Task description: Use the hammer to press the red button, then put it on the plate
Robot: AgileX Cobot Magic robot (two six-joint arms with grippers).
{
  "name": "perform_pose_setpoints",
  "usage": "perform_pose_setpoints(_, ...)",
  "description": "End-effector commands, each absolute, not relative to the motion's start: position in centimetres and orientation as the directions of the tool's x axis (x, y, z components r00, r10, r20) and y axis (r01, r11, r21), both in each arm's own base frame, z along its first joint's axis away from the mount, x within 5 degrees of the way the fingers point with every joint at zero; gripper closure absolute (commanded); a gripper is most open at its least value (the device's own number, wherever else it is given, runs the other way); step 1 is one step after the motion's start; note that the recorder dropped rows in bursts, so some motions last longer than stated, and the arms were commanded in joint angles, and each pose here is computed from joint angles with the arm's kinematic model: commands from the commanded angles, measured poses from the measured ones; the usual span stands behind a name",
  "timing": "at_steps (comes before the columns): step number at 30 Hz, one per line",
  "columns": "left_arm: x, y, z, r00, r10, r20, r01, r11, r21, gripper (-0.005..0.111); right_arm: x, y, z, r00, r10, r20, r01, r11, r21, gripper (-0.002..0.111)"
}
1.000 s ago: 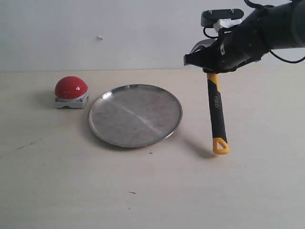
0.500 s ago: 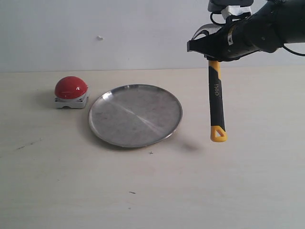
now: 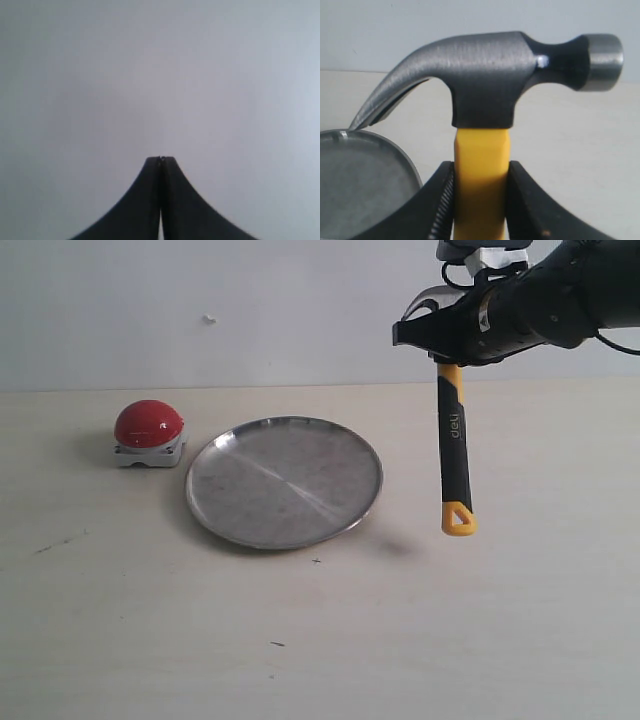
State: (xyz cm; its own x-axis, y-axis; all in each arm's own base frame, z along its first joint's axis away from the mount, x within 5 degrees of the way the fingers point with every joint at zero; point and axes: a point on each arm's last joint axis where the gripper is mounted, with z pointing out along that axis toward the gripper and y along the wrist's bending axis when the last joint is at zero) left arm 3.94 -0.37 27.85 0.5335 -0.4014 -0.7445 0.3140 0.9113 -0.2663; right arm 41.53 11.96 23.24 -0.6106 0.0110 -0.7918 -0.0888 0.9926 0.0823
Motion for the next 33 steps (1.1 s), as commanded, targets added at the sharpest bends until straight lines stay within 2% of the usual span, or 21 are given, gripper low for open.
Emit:
perform_pose_setpoints(1,5.5,0.4,31.9,0.587,-0.233,-0.775,0.125,0.972,-0.198,0.107,41.6,12.0,24.7,-0.557,0.005,-0.831,-0.122,0.989,0.088,0.108)
perform_pose_setpoints(6,11.7,0.3,33.1,0.398,-0.078,-0.914,-0.047,0.993,-0.105,0.107,41.6,12.0,24.7,-0.558,0.005,-0.830,-0.121,0.989,0.087,0.108)
perform_pose_setpoints(10,19.1,-0.9,31.9,0.161,-0.010,-0.987,-0.058,0.998,-0.019,0.107,41.6,12.0,24.7,-0.557,0.005,-0.831,-0.122,0.989,0.088,0.108)
perform_pose_setpoints(13,24.5,-1.9,29.7,-0.046,0.018,-0.999,-0.022,1.000,0.019,0.107,41.6,12.0,24.7,-0.557,0.005,-0.831,-0.122,0.989,0.088,0.108)
perform_pose_setpoints(18,32.2,-4.0,25.3,-0.385,0.084,-0.919,0.098,0.994,0.050,0.107,41.6,12.0,24.7,-0.557,0.005,-0.831,-0.122,0.989,0.088,0.108)
perform_pose_setpoints(24,37.5,-6.1,21.8,-0.709,0.069,-0.701,0.182,0.979,-0.087,0.107,41.6,12.0,24.7,-0.556,0.003,-0.831,-0.123,0.989,0.086,0.108)
perform_pose_setpoints(28,39.3,-7.4,20.3,-0.781,0.033,-0.624,0.188,0.965,-0.183,0.107,41.6,12.0,24.7,-0.556,0.003,-0.831,-0.123,0.989,0.086,0.108)
perform_pose_setpoints(33,39.5,-10.7,20.5,-0.721,0.097,-0.686,0.338,0.914,-0.225,0.107,41.6,12.1,24.8,-0.546,0.007,-0.838,-0.133,0.987,0.095,0.108)
